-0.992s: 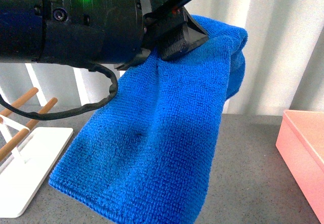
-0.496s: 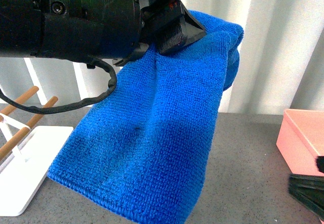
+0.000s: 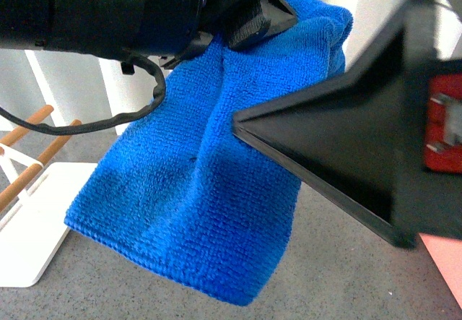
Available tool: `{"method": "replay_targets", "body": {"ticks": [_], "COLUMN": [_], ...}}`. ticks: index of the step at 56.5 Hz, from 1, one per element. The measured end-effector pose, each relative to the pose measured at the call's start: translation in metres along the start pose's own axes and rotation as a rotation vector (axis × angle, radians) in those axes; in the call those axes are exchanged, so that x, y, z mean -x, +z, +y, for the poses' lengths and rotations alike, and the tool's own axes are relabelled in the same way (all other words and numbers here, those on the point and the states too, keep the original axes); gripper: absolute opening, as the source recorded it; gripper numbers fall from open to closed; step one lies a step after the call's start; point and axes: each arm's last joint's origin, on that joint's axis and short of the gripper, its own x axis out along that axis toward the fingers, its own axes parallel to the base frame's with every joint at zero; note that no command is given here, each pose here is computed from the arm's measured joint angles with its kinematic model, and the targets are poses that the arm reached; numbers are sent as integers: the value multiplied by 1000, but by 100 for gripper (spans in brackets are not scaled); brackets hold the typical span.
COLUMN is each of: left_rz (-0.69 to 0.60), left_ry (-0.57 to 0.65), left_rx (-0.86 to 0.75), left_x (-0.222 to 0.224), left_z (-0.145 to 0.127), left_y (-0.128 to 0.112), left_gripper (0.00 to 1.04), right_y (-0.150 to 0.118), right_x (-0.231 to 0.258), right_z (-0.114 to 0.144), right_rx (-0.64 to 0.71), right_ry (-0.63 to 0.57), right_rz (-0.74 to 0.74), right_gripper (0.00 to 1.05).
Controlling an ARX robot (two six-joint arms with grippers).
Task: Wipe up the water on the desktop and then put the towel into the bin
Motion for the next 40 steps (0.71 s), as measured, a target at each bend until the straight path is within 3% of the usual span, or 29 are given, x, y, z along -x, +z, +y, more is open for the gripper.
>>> {"method": "replay_targets", "body": {"ticks": [12,30,40], "left_rz": [0,0,0], "left_ry": [0,0,0], "left_rx": [0,0,0], "left_x": [0,0,0], "left_z": [0,0,0], "left_y": [0,0,0], "left_gripper": [6,6,6], "right_y": [3,5,6], "right_x": [-23,-33,-35], "right_z": [-5,11,11], "right_rx": [-23,75,77], "right_ry": [-15,30,-1], "right_rz": [23,-9,4], "right_gripper": [96,43,20]}}
